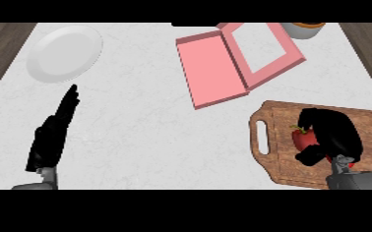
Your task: Pick the bell pepper from the cutting board and place it in the cardboard box
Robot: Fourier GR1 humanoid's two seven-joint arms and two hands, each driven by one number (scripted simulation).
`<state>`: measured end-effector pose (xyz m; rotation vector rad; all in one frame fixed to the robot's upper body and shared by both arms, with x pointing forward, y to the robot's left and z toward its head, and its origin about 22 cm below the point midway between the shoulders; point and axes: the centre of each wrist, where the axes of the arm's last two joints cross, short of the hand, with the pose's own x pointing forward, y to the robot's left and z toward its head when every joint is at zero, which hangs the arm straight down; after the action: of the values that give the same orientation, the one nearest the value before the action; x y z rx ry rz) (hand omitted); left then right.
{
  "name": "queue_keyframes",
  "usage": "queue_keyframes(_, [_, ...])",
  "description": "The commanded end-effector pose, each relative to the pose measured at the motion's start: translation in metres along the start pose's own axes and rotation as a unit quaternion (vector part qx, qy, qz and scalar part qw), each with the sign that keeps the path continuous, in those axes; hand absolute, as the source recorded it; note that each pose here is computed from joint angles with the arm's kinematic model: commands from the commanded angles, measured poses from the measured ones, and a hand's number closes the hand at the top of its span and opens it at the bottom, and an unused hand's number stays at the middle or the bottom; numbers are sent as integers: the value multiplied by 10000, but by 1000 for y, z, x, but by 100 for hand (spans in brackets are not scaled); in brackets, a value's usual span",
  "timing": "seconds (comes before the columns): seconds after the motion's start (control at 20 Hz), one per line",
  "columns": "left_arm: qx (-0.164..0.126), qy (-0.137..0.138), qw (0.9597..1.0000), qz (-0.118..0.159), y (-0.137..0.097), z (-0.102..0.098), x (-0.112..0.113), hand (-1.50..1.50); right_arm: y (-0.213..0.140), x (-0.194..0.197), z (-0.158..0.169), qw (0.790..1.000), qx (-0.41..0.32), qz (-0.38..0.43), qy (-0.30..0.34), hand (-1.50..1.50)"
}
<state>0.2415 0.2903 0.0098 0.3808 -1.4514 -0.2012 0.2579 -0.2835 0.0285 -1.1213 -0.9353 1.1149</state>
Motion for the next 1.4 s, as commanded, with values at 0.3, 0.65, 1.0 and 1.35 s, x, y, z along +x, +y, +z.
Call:
queue_keyframes(0.3, [16, 26, 10000, 29, -12, 12, -4, 0, 2, -5, 2, 9954, -323, -409, 799, 150])
queue_keyframes(0.65, [-17, 15, 10000, -61, 5, 7, 4, 0, -38, 2, 13, 9874, -692, -521, 1326, 150])
queue_keyframes(1.0, [-45, 76, 10000, 27, -9, 2, -4, 0, -82, 37, 29, 9703, -1559, -1792, 469, 150])
queue_keyframes(1.35, [41, 38, 10000, 44, 3, -8, 7, 0, -136, 56, 46, 9339, -2189, -2721, -764, 150])
